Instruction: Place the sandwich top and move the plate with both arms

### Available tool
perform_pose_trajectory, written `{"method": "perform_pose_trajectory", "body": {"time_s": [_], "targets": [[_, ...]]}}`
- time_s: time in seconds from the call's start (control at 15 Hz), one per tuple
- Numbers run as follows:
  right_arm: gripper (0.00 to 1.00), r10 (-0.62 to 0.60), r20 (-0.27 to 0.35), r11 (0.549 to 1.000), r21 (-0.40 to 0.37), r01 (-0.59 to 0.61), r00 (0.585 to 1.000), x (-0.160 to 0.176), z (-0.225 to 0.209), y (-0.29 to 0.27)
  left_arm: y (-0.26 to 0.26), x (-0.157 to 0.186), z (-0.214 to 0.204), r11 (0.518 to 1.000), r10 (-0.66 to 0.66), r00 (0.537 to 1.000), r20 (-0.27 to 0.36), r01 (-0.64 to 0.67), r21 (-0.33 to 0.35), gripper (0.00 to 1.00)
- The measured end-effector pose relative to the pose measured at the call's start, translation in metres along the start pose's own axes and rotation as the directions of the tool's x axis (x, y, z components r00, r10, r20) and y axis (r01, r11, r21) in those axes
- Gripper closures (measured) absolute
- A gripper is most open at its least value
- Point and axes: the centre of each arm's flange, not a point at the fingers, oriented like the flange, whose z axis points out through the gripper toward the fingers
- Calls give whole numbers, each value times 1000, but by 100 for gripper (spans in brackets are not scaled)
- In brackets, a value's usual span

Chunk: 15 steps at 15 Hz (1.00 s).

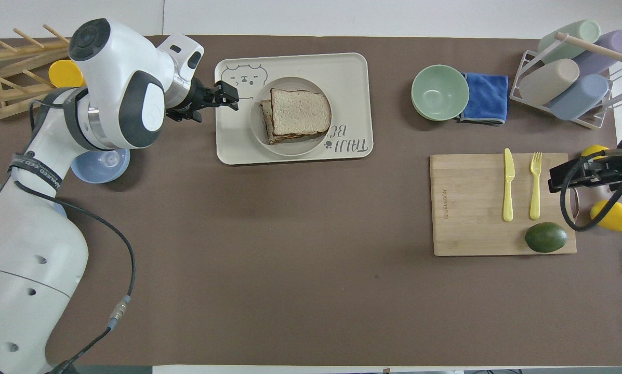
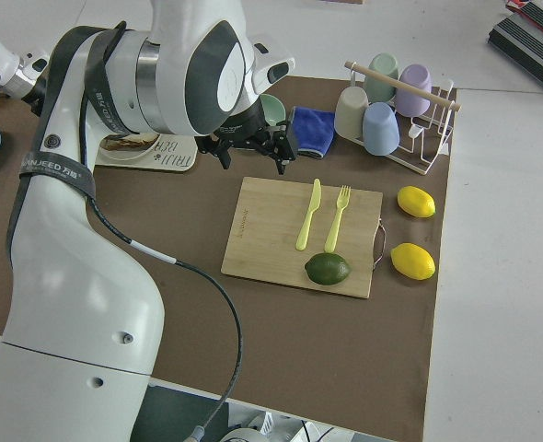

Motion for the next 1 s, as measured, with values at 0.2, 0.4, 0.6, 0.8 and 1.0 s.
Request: {"method": "perform_pose_trajectory", "body": {"time_s": [0.2, 0.4, 0.6, 0.8, 1.0], "targets": [[0, 0, 0, 1000, 0, 0, 1000, 0, 0, 0, -32, -6, -80, 998, -24, 1000, -14, 24, 52, 0], [0, 0, 0, 1000, 0, 0, 1000, 0, 0, 0, -48, -20, -131, 994, -24, 999, -22, 27, 103, 0], [0, 0, 0, 1000, 0, 0, 1000, 0, 0, 0, -54, -31, -155, 990, -20, 1000, -17, 22, 138, 0], [0, 0, 0, 1000, 0, 0, 1000, 0, 0, 0, -59, -44, -181, 983, -10, 1000, -14, 12, 181, 0], [0, 0, 0, 1000, 0, 0, 1000, 0, 0, 0, -82, -62, -224, 982, -30, 999, -15, 33, 188, 0]]}}
